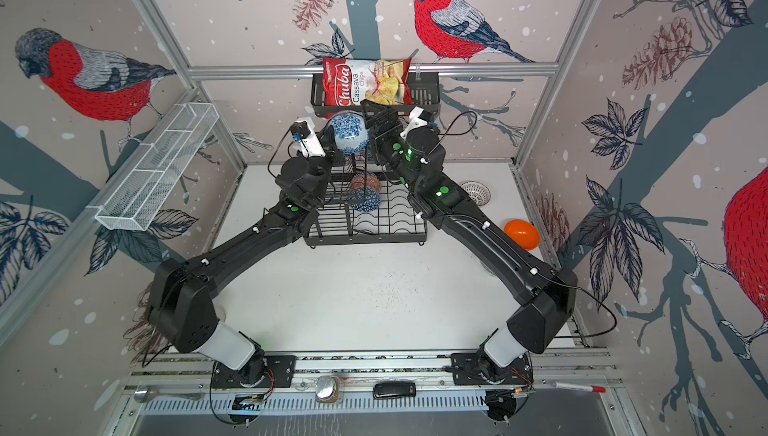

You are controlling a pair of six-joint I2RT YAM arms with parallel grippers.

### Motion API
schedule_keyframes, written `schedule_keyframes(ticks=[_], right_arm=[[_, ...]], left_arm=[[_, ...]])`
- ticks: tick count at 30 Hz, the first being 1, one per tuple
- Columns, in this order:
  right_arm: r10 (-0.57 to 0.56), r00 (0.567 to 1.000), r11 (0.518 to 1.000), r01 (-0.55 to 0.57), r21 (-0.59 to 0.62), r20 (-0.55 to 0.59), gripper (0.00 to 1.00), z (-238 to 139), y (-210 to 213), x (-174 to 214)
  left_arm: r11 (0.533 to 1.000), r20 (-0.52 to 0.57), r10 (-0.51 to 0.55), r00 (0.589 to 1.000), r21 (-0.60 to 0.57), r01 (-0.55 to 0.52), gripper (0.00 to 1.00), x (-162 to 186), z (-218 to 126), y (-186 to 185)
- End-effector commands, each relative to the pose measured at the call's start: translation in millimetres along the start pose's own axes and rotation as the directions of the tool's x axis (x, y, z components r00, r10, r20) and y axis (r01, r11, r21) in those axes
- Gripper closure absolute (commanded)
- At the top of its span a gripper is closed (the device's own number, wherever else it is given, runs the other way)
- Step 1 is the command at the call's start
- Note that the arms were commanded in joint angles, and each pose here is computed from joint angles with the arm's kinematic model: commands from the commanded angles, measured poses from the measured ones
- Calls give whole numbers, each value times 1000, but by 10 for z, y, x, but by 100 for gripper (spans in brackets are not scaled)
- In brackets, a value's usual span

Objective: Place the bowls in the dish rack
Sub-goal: 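Raise the blue floral bowl high above the rack with both grippers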

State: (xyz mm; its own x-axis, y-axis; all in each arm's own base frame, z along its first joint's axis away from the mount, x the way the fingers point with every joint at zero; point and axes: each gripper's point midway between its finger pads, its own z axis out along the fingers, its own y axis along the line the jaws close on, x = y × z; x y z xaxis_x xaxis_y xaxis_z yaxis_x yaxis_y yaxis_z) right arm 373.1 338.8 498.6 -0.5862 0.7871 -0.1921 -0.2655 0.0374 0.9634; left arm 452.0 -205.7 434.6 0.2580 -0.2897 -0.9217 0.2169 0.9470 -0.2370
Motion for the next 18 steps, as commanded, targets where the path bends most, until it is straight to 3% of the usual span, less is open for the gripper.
schedule_keyframes(ticks=[1,6,11,18], right_arm=[[81,996,991,-83,-101,-29,0,52,220,81],[105,994,988,-106,-115,-17,1,132,197,132],[137,990,984,-135,-116,11,15,211,112,108],[163,986,977,-156,-144,41,26,267,146,61]], left_arm=[[999,172,-3,985,36,-3,100,-385,-64,-57],[999,188,20,982,46,-29,100,-335,-111,-72],[998,228,38,973,47,-50,100,-416,-223,-133],[990,279,122,952,33,-136,100,-509,-393,-253]])
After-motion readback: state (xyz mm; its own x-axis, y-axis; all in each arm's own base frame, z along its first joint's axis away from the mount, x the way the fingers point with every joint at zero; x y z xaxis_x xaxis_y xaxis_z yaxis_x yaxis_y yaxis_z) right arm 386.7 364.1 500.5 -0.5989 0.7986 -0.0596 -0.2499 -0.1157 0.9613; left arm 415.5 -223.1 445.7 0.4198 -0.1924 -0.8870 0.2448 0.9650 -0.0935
